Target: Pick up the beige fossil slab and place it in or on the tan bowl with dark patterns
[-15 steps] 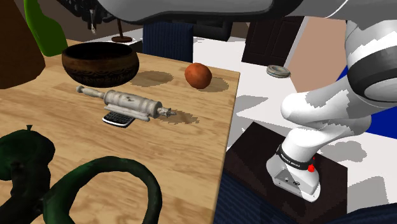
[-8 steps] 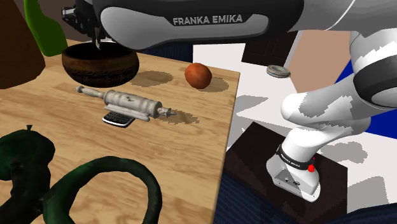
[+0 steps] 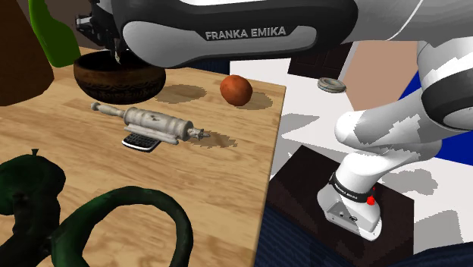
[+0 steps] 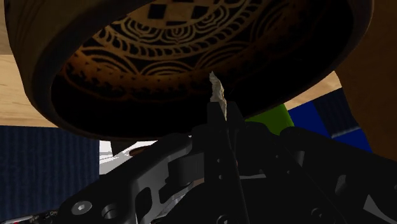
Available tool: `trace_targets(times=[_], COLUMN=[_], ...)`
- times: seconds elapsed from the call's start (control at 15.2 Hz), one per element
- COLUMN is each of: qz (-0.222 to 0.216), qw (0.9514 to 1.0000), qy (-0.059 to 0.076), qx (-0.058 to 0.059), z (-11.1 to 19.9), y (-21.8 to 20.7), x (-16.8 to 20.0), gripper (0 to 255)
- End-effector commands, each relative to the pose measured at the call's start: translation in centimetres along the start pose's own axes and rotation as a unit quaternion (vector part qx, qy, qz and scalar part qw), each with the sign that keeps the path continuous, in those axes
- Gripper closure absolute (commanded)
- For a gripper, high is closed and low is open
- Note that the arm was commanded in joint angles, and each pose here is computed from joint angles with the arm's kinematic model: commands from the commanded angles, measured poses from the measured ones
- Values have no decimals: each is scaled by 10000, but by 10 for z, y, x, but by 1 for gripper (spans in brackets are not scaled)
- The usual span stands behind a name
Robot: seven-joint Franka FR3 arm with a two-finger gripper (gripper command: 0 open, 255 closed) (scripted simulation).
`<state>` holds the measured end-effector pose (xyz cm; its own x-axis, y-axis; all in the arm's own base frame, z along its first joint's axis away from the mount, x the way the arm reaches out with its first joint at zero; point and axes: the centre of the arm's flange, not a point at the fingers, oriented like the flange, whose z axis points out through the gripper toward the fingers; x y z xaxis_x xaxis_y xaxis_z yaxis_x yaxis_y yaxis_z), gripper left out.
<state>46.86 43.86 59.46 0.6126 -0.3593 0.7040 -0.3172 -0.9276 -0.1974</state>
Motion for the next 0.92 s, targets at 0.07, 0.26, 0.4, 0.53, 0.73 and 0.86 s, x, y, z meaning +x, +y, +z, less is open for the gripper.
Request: trace_targets(times=[0.07, 0.26, 0.4, 0.53, 0.73, 0.86], qz=[0, 0, 0, 0, 0, 0], qw=[10000, 10000, 10000, 10000, 10000, 10000], qy=[0, 0, 0, 0, 0, 0], qx=[0, 0, 0, 0, 0, 0], z=[0, 0, -13, -40, -50, -50], y=[0, 0, 0, 0, 0, 0], x=[0, 0, 0, 0, 0, 0], gripper=[0, 0, 0, 0, 0, 0])
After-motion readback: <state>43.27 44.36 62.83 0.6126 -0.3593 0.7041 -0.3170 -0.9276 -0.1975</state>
